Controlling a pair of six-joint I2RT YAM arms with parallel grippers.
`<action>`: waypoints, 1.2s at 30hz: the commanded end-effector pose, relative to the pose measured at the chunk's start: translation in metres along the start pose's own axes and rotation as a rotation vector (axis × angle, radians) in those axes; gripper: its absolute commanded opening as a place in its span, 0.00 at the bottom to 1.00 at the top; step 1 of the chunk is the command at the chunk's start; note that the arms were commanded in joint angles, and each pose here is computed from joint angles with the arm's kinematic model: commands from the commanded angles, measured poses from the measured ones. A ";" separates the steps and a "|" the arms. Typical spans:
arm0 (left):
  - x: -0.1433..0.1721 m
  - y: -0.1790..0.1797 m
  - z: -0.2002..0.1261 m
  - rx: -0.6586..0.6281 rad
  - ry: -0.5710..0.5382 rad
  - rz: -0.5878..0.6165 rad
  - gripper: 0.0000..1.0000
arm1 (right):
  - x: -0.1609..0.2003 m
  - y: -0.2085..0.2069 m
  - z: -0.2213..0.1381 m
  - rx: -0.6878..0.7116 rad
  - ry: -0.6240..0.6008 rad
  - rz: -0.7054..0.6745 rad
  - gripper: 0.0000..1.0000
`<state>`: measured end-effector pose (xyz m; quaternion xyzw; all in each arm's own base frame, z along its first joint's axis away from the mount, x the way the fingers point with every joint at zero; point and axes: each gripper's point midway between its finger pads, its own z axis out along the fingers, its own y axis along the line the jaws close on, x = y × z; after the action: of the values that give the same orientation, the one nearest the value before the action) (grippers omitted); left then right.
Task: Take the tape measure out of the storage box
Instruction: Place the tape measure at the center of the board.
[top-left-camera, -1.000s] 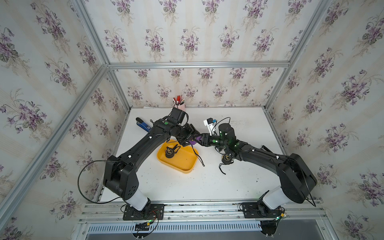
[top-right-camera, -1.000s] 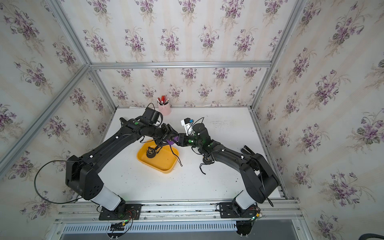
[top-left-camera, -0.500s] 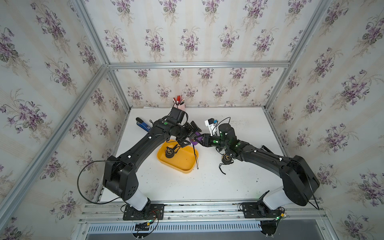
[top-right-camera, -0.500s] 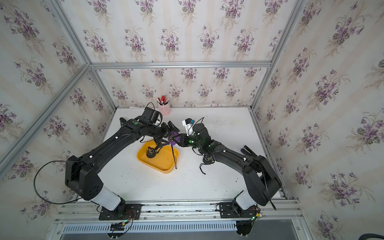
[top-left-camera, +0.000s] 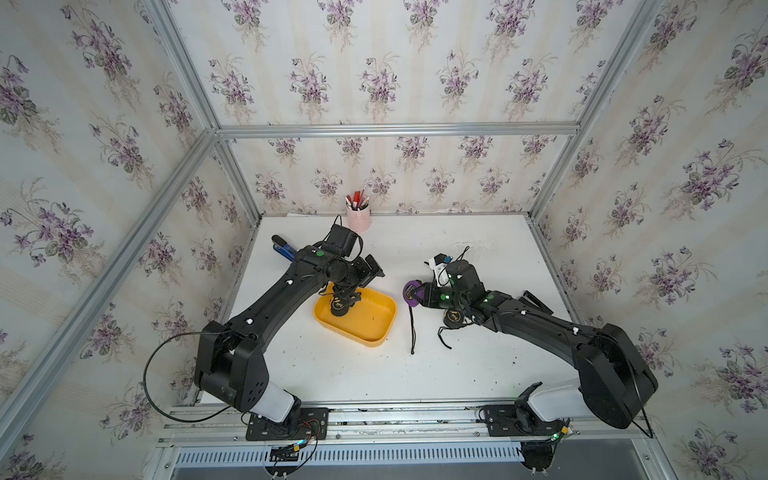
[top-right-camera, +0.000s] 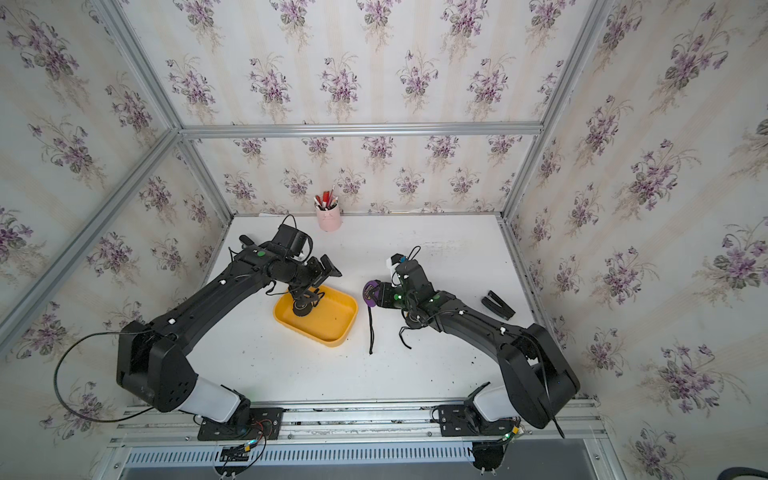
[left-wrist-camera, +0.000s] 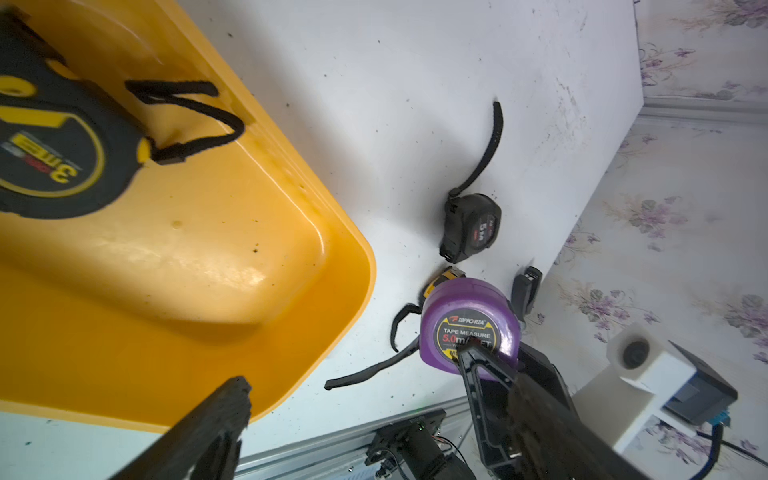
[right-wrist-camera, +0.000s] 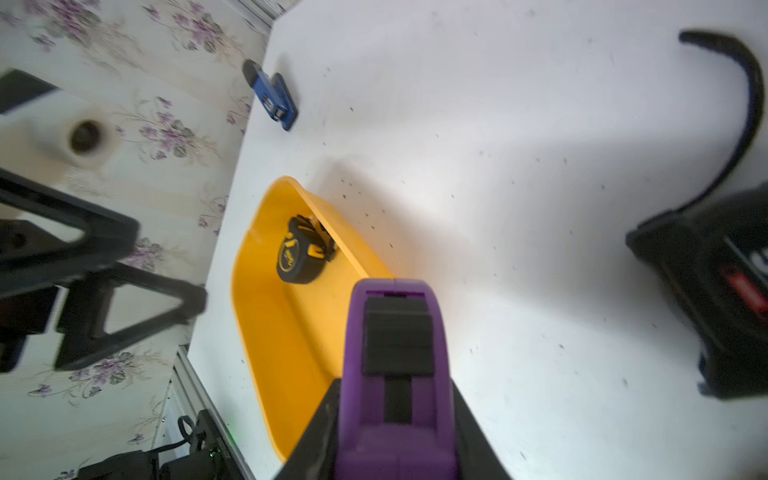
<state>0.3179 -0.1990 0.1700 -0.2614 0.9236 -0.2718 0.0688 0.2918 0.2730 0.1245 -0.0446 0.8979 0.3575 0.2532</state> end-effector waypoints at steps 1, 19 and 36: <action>-0.007 0.031 -0.003 -0.150 -0.055 0.066 1.00 | 0.010 -0.019 0.002 0.074 0.031 0.013 0.29; -0.007 0.103 0.016 -0.456 -0.029 0.104 1.00 | 0.046 -0.050 0.038 0.162 0.249 0.123 0.29; -0.007 0.104 0.033 -0.445 -0.008 0.078 1.00 | 0.052 -0.068 0.032 0.253 0.245 0.142 0.69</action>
<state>0.2859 -0.1359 0.0861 -0.2332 0.9707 -0.0543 0.0207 0.2765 0.2537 0.0365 -0.0003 0.9589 0.2605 0.1125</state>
